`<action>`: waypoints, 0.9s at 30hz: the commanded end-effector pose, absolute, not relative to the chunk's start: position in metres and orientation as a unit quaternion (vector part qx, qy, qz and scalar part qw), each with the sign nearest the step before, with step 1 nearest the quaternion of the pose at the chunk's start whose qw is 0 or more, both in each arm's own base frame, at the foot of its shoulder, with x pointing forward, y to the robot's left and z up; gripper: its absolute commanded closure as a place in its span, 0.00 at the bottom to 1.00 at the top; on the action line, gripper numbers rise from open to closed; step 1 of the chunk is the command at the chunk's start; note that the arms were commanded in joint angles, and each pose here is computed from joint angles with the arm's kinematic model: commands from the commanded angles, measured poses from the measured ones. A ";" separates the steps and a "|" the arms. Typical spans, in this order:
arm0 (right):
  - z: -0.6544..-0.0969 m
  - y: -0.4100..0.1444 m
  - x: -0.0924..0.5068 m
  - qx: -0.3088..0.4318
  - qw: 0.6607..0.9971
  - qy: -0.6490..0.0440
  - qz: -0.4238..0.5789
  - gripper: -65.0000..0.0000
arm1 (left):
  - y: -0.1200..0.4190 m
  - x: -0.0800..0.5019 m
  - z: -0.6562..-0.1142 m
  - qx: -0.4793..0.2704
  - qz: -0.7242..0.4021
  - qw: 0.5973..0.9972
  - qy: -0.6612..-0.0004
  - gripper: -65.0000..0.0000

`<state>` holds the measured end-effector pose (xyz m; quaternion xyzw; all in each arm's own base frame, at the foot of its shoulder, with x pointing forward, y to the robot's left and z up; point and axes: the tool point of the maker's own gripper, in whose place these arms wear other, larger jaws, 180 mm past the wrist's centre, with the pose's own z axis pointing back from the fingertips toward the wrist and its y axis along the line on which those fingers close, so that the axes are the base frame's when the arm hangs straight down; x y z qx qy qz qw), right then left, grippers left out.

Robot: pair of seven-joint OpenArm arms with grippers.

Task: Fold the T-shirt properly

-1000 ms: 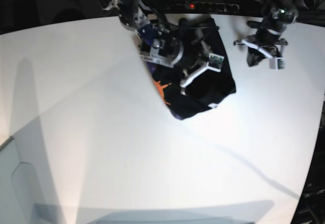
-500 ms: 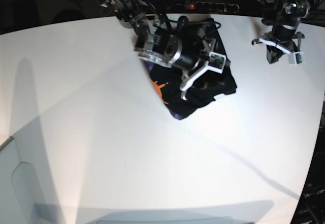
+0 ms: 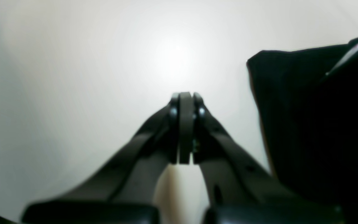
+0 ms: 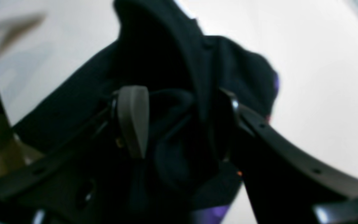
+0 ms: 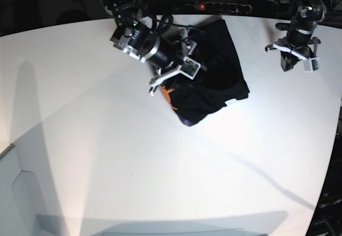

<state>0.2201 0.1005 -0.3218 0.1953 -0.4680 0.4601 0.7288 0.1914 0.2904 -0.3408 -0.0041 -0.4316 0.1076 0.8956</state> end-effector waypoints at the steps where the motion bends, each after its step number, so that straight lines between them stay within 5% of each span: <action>1: -0.319 0.106 0.221 0.206 0.724 -0.474 0.457 0.49 | 0.292 0.201 -0.327 -0.001 0.097 0.885 -0.455 1.00; 6: -0.349 0.114 0.206 0.223 0.738 -0.431 0.468 0.49 | 0.293 0.201 -0.327 0.001 0.096 0.886 -0.455 1.00; 14: -0.328 0.154 0.145 0.266 0.651 -0.429 0.566 0.49 | 0.299 0.199 -0.324 0.009 0.101 0.884 -0.457 1.00; 21: -0.305 0.138 0.168 0.242 0.654 -0.467 0.544 0.49 | 0.312 0.195 -0.319 0.023 0.113 0.879 -0.463 0.99; 27: -0.291 0.126 0.181 0.226 0.660 -0.489 0.523 0.49 | 0.313 0.196 -0.316 0.026 0.114 0.877 -0.466 0.70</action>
